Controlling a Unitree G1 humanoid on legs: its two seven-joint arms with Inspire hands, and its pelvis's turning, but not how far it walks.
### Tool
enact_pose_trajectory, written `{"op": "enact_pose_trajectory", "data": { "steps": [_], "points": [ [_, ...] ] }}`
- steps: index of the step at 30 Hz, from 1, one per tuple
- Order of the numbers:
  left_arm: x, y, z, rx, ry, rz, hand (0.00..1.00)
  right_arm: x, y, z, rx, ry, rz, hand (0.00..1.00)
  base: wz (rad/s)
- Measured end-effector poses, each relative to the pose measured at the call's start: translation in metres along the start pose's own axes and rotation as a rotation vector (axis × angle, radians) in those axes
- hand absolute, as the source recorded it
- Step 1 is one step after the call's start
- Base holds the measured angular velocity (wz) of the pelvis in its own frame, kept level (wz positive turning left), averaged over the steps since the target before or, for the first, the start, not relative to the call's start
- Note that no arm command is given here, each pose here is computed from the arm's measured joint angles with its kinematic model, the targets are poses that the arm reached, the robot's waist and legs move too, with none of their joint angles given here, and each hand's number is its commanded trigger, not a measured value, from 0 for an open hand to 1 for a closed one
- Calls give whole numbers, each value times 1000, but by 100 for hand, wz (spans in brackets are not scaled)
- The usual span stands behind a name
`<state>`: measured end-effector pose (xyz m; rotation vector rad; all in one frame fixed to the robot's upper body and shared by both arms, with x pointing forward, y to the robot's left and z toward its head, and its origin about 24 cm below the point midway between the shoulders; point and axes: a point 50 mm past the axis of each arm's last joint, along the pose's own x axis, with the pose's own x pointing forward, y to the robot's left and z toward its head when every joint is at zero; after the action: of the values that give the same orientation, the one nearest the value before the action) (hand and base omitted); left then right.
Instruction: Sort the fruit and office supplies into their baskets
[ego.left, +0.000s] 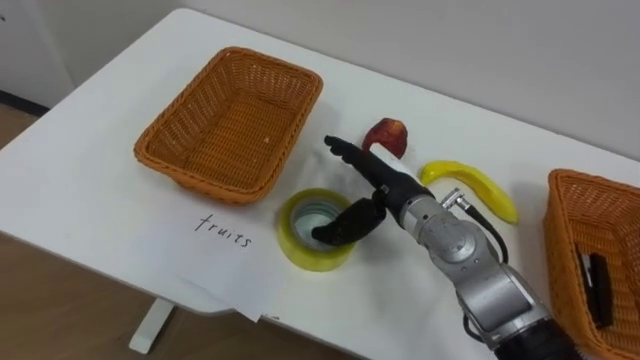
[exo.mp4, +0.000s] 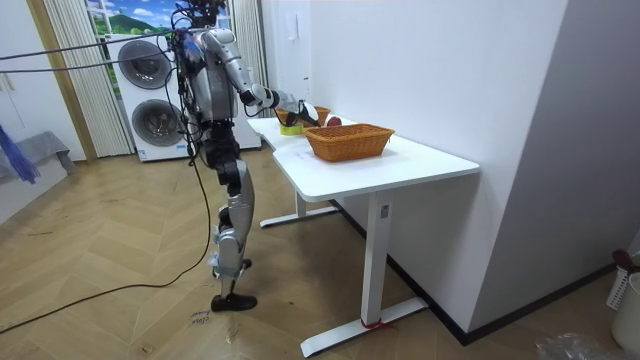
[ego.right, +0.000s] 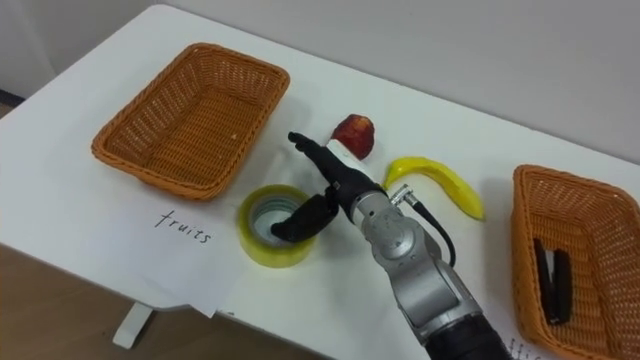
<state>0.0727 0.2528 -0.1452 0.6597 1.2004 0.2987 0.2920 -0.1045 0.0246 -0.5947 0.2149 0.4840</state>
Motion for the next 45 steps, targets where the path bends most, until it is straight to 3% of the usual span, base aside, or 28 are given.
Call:
{"op": "enact_pose_trajectory", "data": {
  "steps": [7,8,9,10,23,45],
  "points": [
    [0,2,4,-7,-15,22,0,1,1,-2,3,8,11,0,0],
    [0,2,4,-8,-19,24,0,1,1,-2,3,9,12,5,0],
    [0,2,5,-10,-22,25,0,1,1,-2,3,8,12,79,0],
    [0,3,6,-12,-28,27,0,1,1,-1,3,8,13,100,0],
    [-1,4,11,-21,-49,31,0,3,-4,1,-97,16,-14,100,0],
    [-1,4,10,-22,-51,44,0,3,-4,3,-106,14,-8,100,0]
  ]
}}
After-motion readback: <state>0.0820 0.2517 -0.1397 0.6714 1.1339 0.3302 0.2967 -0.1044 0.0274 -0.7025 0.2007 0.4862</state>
